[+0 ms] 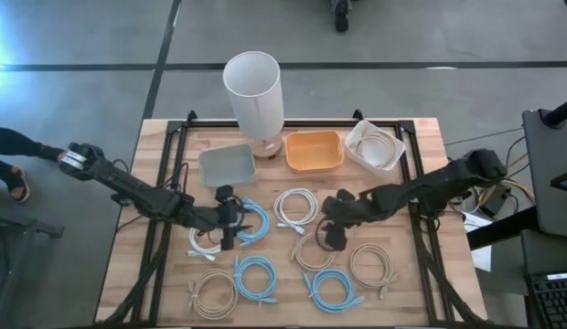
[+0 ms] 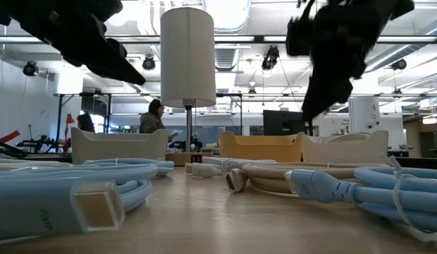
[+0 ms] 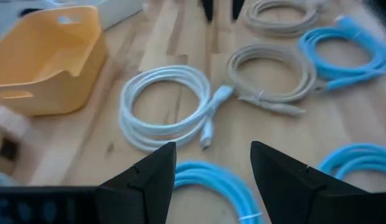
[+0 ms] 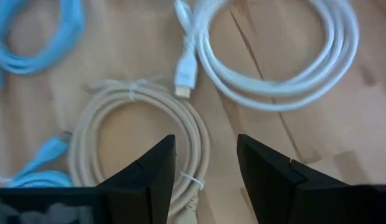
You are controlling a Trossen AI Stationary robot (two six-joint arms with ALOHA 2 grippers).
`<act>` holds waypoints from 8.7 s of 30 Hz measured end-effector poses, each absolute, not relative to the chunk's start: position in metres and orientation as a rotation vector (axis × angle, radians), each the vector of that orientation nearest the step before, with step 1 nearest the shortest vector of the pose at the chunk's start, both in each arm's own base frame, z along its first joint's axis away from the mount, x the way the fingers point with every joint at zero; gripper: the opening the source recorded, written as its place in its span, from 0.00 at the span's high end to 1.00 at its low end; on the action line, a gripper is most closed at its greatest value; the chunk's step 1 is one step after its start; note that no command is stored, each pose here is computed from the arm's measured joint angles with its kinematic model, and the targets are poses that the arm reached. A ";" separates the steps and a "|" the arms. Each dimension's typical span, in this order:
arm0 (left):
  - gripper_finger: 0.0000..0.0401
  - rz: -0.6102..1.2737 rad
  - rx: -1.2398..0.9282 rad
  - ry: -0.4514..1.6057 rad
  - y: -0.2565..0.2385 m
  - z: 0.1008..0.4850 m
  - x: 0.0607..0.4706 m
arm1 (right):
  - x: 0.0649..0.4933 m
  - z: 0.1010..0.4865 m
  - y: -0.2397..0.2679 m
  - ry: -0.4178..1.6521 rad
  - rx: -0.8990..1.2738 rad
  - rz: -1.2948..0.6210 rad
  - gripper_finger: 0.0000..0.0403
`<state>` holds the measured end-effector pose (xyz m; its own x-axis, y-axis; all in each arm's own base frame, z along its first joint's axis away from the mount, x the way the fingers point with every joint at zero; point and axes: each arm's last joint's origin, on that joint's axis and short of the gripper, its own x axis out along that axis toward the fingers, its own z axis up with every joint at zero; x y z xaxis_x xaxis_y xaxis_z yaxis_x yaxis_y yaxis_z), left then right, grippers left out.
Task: Sort HDMI cables
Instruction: Put the brown HDMI cable into the white bin
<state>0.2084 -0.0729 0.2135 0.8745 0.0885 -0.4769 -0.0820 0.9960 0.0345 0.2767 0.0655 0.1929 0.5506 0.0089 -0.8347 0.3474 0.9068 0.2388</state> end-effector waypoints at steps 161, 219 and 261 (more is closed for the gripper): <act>0.47 0.152 0.066 0.473 -0.069 0.215 0.210 | 0.200 0.244 0.107 1.288 0.359 -0.215 0.59; 0.47 0.147 0.070 0.457 -0.070 0.216 0.210 | 0.206 0.167 0.102 1.353 0.238 -0.591 0.92; 0.47 0.164 0.136 0.466 -0.062 0.216 0.213 | 0.148 0.240 -0.121 0.768 0.277 -1.779 0.91</act>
<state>0.2127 -0.0622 0.2163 0.8805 0.1877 -0.4352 -0.1256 0.9778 0.1676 0.1476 -0.1212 0.2403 -0.3495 -0.7653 -0.5405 0.9181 -0.1647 -0.3604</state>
